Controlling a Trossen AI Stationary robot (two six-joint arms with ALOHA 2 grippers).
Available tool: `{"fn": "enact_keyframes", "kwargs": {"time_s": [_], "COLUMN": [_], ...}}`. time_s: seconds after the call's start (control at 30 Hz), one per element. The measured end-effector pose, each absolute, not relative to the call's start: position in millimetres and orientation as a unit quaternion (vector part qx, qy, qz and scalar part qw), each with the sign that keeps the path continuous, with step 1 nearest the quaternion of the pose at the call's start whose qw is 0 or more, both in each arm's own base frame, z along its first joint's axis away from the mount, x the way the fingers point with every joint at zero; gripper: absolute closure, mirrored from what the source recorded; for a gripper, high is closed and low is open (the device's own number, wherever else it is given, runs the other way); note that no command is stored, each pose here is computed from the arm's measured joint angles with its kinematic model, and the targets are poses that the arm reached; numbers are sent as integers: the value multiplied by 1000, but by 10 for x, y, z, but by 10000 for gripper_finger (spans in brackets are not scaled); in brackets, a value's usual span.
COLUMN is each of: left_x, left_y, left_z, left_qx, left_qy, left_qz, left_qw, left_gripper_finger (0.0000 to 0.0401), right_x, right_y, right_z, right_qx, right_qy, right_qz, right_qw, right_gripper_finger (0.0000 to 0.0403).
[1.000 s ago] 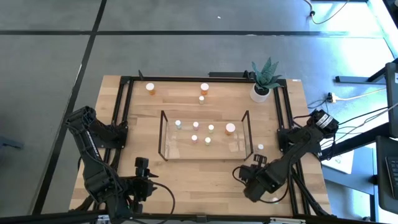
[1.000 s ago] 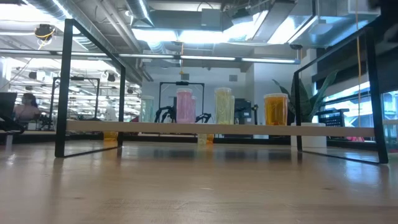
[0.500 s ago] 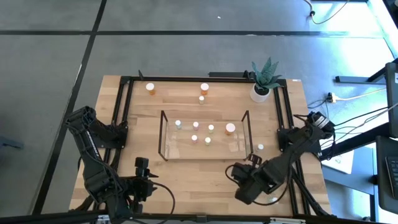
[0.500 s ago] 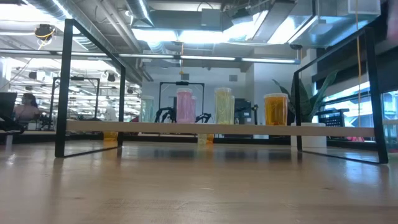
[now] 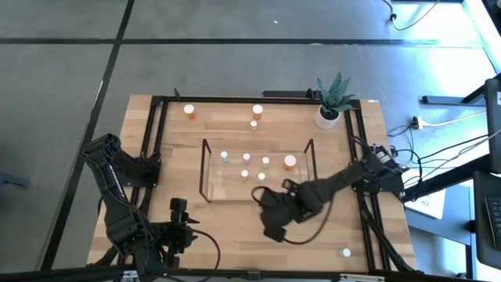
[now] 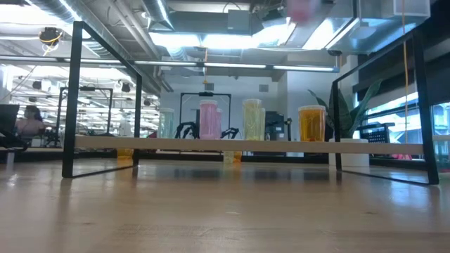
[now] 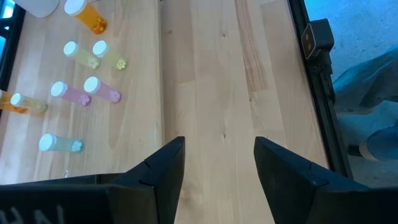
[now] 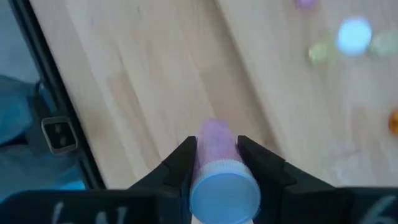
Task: Pick and place medicine bottles onto shelf by color
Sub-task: Put the pink pill bottle on the shelf aligned with the other pink pill bottles
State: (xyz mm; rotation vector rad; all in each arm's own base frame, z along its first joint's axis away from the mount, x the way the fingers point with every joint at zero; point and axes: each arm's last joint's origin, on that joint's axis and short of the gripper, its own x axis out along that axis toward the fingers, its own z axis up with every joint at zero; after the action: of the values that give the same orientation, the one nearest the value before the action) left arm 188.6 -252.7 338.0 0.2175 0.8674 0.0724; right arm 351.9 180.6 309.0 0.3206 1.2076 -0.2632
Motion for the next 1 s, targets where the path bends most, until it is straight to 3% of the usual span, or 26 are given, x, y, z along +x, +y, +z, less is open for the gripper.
{"fn": "enact_keyframes", "kwargs": {"time_s": [0.27,0.5,1.0], "left_x": [1886,1886,1886], "left_y": [-2527,-2526,-2527], "left_z": [3380,3380,3381], "left_qx": [105,105,105], "left_qy": [419,419,419], "left_qz": [35,35,35], "left_qw": [901,901,901], "left_gripper_finger": [216,216,216], "right_x": [4029,4370,4609], "right_y": [1530,1332,1042], "right_z": [3024,2721,2338], "right_qx": [129,107,101], "right_qy": [560,578,599], "right_qz": [-102,-104,-124], "right_qw": [812,802,785], "right_gripper_finger": [297,296,296]}}
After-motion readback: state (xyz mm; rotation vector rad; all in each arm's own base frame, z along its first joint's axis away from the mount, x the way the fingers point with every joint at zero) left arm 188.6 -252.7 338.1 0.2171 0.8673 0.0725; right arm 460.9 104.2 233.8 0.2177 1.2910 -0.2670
